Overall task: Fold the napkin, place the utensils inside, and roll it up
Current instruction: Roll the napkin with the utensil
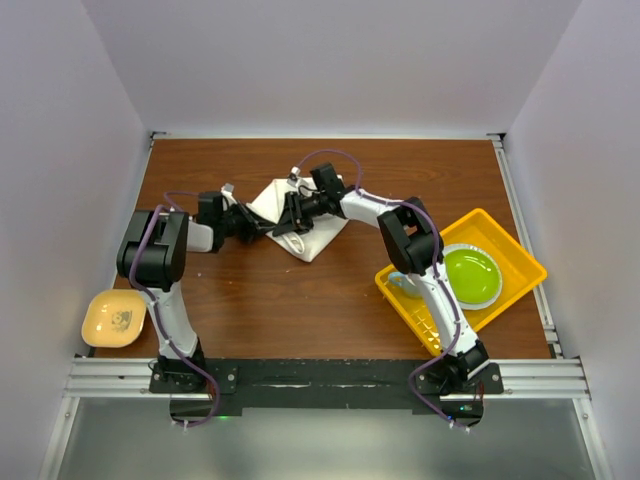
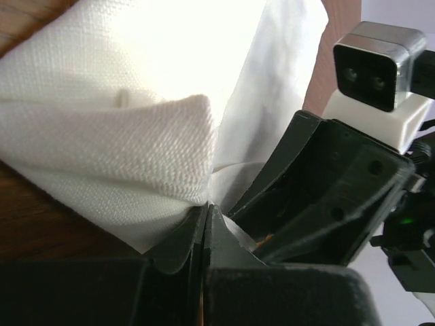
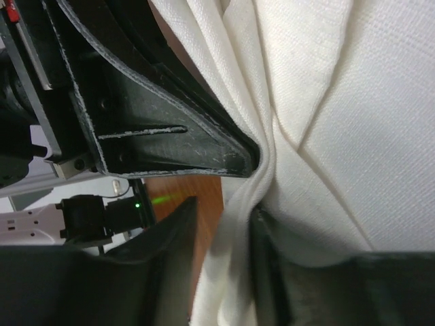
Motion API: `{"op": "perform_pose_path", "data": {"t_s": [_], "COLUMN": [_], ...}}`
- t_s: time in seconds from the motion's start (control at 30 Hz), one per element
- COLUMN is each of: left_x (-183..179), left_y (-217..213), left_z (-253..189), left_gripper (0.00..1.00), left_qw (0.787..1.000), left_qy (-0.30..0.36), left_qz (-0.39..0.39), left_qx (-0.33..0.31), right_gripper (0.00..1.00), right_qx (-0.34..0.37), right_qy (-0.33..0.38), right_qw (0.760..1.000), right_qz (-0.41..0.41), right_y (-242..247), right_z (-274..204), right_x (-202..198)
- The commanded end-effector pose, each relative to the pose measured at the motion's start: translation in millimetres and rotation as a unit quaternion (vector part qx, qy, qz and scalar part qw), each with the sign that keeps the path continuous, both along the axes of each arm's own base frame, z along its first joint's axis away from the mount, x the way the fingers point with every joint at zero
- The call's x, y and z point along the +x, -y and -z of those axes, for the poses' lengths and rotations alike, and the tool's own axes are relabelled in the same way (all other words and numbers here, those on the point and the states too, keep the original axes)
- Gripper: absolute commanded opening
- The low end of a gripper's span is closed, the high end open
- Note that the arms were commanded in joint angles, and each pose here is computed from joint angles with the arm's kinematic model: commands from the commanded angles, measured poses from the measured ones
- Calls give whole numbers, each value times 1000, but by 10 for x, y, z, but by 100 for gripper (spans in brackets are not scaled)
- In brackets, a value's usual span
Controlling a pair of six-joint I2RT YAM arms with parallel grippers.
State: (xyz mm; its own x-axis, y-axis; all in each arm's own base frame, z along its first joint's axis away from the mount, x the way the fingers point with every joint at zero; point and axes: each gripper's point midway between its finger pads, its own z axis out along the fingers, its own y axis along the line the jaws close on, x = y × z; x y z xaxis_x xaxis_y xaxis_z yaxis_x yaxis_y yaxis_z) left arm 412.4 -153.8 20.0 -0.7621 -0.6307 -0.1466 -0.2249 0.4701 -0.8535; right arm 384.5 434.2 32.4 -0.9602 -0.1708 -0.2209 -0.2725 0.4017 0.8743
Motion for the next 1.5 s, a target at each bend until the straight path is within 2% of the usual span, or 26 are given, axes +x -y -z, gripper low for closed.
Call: {"op": "perform_pose_path", "data": {"t_s": [0.0, 0.2, 0.3, 0.5, 0.53, 0.6, 0.8, 0.97, 1.07, 1.2, 1.47], "left_x": [-335, -421, -430, -437, -423, -412, -378, -403, -422, -434, -418], "left_y": [-235, -239, -244, -254, -258, -256, -261, -269, -272, -276, -278], "left_z": [651, 727, 742, 751, 748, 737, 707, 723, 735, 748, 764], "left_gripper": [0, 0, 0, 0, 0, 0, 0, 0, 0, 0, 0], "left_qw": [990, 988, 987, 985, 985, 985, 984, 983, 983, 983, 982], "left_qy": [-104, -119, -120, -131, -131, -131, -132, -135, -136, -137, -137], "left_qz": [-10, 0, 3, 10, 10, 11, 14, 16, 18, 20, 21], "left_qx": [95, 101, 104, 111, 113, 113, 117, 121, 122, 124, 126], "right_gripper": [49, 66, 74, 80, 87, 88, 84, 72, 65, 63, 50], "right_qx": [-71, -127, -174, -271, -288, -303, -323, -350, -345, -340, -302], "right_qy": [44, 105, 159, 257, 262, 284, 296, 297, 288, 279, 232], "right_qw": [996, 986, 971, 924, 917, 906, 894, 885, 889, 895, 922], "right_qz": [9, -13, -30, -78, -83, -86, -92, -82, -83, -76, -66], "right_y": [199, 311, 395, 557, 589, 595, 550, 682, 741, 828, 914], "right_z": [15, -207, -326, -436, -379, -389, -318, -281, -284, -263, -208], "right_x": [145, 177, 156, -5, -49, -79, -193, -139, -148, -176, -247]}}
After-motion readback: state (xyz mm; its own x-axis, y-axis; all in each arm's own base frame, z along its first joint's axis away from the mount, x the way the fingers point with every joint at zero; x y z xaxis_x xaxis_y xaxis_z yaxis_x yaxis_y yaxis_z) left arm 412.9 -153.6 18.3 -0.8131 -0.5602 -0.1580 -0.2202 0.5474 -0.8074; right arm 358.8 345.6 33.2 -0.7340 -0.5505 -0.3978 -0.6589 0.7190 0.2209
